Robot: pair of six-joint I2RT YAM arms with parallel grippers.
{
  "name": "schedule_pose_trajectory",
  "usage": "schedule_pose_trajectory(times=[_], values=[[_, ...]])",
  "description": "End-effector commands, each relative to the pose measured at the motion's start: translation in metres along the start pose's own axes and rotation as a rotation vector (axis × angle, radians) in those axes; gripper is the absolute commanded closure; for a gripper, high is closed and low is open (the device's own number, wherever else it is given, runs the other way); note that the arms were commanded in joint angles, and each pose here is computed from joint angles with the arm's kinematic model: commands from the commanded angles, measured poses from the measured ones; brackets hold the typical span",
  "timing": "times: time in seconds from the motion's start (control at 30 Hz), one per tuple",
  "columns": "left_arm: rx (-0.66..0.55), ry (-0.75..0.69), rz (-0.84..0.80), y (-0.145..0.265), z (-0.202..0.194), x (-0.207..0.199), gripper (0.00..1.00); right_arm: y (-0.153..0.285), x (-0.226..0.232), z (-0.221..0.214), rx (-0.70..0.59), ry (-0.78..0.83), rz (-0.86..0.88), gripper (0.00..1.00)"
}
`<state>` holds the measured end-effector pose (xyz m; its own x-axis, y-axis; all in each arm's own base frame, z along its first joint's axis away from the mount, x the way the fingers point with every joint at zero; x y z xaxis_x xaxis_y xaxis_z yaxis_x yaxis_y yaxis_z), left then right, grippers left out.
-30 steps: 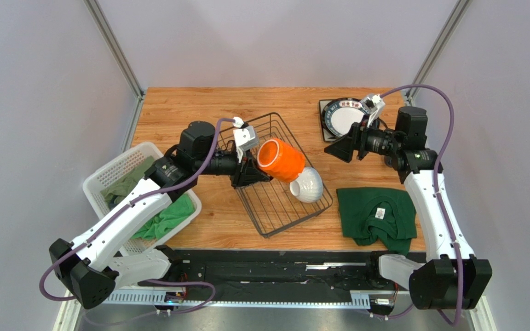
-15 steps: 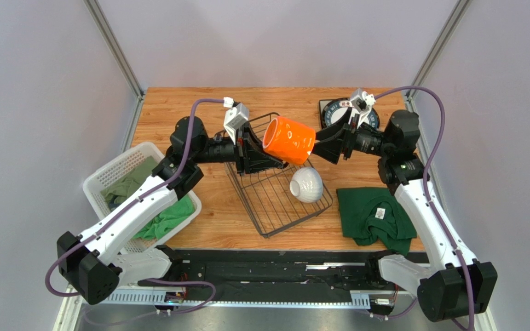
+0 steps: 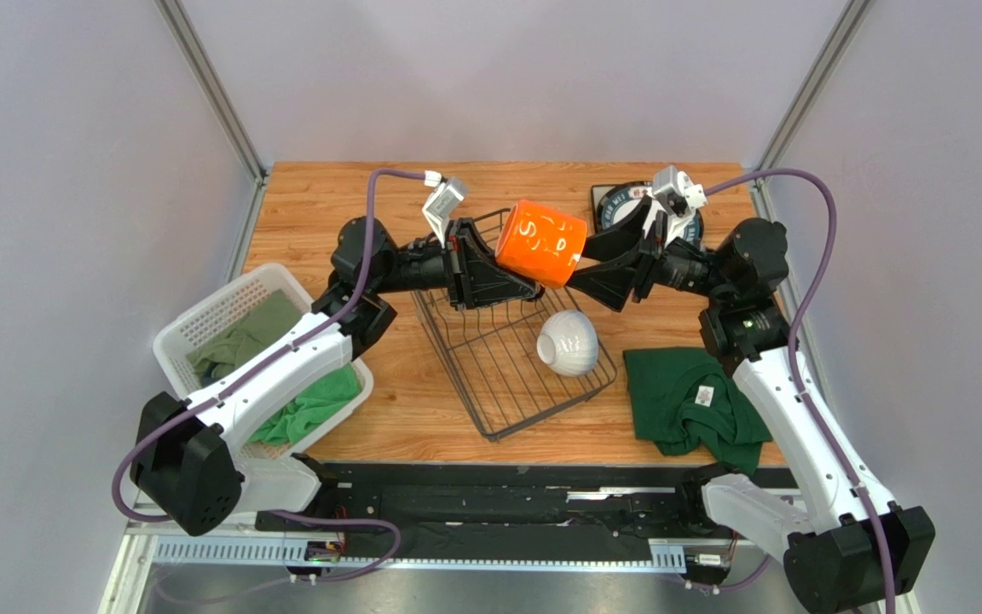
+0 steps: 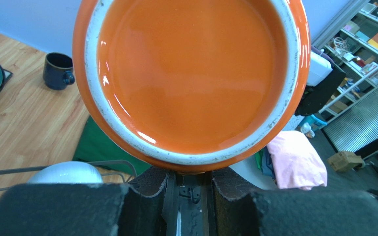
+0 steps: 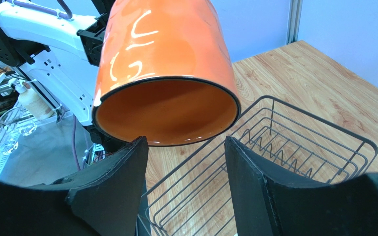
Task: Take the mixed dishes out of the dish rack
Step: Pick up the cup from the dish rack.
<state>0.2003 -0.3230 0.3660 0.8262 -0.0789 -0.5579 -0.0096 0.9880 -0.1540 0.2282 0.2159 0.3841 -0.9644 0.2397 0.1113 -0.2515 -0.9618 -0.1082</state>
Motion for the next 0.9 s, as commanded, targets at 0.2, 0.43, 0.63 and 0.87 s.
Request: schedule_pose_trajectory(times=[0.2,0.43,0.63,0.87], values=[[-0.075,-0.103,-0.112,0.002,0.02,-0.028,1.0,-0.011,-0.011,0.019,-0.06,0.073,-0.015,0.38],[-0.075,-0.082,-0.12,0.003,0.013,-0.026,1.0,-0.016,-0.017,0.024,-0.063,0.083,-0.014,0.38],[-0.093,-0.067,-0.125,0.003,0.011,-0.022,1.0,-0.021,-0.018,0.027,-0.066,0.085,-0.001,0.41],[-0.116,-0.04,-0.133,0.001,0.01,-0.017,1.0,-0.031,-0.018,0.032,-0.093,0.079,0.018,0.5]])
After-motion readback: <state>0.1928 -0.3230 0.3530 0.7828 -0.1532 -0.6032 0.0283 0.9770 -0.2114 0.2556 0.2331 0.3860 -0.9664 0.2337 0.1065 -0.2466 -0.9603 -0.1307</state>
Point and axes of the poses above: each gripper's point midway between its finger pads, its own y axis back along the fingers, its own x axis along the line the jaws close on, z = x × y, the point moved 1 cm from there along y, back along the fingers, and after that the axes turned 5 degrees about y, right-handed, at the moved point
